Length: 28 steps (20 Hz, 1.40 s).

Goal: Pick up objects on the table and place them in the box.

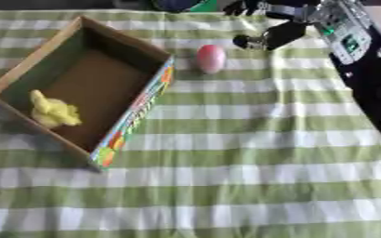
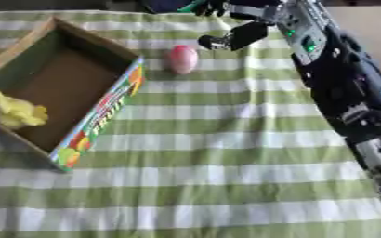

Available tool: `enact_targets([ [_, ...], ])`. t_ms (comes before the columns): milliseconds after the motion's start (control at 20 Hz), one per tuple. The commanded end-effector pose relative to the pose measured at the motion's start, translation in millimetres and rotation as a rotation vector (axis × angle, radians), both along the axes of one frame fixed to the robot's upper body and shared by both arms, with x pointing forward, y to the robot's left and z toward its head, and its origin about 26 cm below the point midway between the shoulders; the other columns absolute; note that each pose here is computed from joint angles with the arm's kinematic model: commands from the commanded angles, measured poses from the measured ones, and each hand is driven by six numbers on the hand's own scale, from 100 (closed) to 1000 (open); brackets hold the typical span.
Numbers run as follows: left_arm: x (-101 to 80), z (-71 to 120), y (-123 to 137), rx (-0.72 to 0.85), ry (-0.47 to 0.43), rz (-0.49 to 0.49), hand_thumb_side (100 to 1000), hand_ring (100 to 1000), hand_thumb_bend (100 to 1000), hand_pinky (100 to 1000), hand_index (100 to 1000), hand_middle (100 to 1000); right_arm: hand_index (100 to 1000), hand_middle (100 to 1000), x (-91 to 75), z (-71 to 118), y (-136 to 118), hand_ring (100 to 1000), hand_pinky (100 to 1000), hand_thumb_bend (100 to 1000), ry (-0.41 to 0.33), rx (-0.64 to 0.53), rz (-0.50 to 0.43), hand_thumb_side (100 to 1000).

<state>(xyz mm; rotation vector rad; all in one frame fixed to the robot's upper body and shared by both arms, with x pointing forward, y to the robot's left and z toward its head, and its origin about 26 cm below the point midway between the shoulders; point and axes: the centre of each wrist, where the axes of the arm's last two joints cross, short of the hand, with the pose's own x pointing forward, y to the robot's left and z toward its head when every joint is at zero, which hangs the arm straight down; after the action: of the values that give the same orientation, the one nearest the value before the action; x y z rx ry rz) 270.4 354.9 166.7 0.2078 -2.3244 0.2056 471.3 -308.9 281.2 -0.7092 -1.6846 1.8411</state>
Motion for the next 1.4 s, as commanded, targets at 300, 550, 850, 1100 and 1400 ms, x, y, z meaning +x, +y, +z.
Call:
enact_targets([
  [300,-0.2,12.5,-1.3,0.018,-0.049,-0.006,978,738,100,554,729,666,1000,884,4.9,0.6,3.4,890,830,273,0.002,-0.082,0.024,846],
  [550,0.1,11.9,-2.1,0.014,-0.045,-0.008,983,741,100,554,729,666,1000,880,9.0,-8.0,6.1,885,829,271,-0.005,-0.067,0.0,849],
  [850,0.3,11.4,-2.7,0.011,-0.043,-0.011,985,742,100,555,728,666,1000,878,13.0,-19.1,10.8,885,828,280,0.011,-0.084,-0.005,847],
  [1100,1.0,12.0,-3.8,0.01,-0.043,-0.016,988,743,100,555,728,666,1000,875,15.5,-24.1,13.0,885,822,285,0.008,-0.109,-0.014,843],
  [1400,1.6,12.0,-4.9,0.007,-0.044,-0.02,992,744,100,555,728,666,1000,867,19.6,-32.9,13.2,875,814,278,0.0,-0.114,-0.048,838],
])
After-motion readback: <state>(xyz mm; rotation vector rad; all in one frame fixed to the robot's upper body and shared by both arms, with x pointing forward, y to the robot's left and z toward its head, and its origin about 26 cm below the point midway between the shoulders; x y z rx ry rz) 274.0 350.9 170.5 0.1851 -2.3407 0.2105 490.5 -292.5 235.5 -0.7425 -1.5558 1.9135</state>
